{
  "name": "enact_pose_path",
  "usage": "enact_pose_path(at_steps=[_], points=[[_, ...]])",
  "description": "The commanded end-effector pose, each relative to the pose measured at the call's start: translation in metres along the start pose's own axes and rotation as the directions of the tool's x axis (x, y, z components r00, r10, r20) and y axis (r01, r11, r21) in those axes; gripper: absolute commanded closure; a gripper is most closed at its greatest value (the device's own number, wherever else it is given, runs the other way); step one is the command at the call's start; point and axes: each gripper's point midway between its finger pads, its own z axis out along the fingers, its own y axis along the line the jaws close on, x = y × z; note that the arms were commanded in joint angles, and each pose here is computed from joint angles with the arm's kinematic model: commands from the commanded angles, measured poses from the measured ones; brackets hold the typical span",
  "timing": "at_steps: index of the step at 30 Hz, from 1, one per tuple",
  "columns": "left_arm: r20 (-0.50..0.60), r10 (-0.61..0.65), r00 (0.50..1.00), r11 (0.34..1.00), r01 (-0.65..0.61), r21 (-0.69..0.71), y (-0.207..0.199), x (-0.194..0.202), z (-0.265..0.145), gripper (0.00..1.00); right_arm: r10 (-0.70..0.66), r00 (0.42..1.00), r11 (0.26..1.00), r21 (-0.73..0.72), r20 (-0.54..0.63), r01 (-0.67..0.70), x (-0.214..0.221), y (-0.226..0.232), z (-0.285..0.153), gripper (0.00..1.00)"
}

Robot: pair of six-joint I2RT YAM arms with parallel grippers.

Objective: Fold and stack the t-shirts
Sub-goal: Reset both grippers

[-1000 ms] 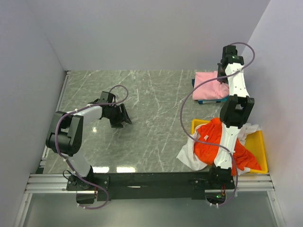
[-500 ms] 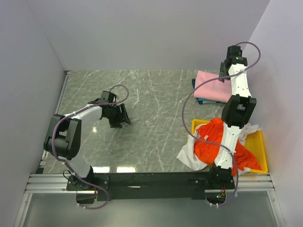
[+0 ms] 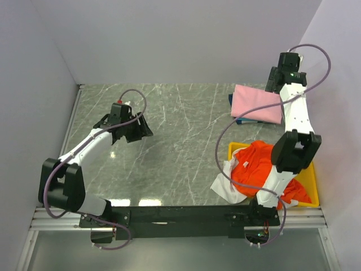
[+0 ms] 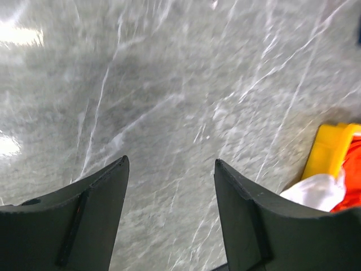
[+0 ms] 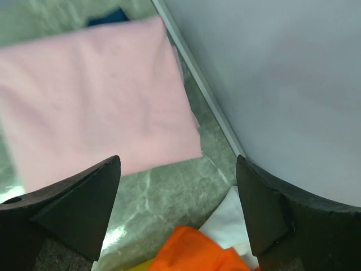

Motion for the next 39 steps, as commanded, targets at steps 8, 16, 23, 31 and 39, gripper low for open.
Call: enact_pose_path(at_steps=[8, 16, 23, 31, 39], points=[[0.277, -0.008, 0.961, 1.000, 0.000, 0.031, -0.019, -0.046, -0.045, 0.33, 0.083, 0.981, 0.928, -0.373, 0.173, -0.013, 0.008, 0.060, -0.109, 0.11], [0.403, 0.000, 0.915, 0.999, -0.019, 0.042, -0.018, -0.054, -0.075, 0.31, 0.076, 0.995, 0.708, -0.706, 0.069, -0.005, 0.120, 0.144, -0.167, 0.12], [0.444, 0.018, 0.896, 0.997, -0.047, 0.054, -0.017, -0.052, -0.085, 0.30, 0.148, 0.986, 0.506, -0.851, -0.079, -0.144, 0.182, 0.187, -0.206, 0.12], [0.487, 0.015, 0.873, 0.997, -0.052, 0.063, -0.016, -0.051, -0.095, 0.29, 0.094, 0.990, 0.538, -0.831, -0.109, -0.143, 0.225, 0.199, -0.206, 0.12], [0.507, 0.022, 0.862, 0.994, -0.071, 0.077, -0.016, -0.050, -0.098, 0.29, 0.105, 0.991, 0.602, -0.788, -0.084, -0.131, 0.231, 0.187, -0.197, 0.13]])
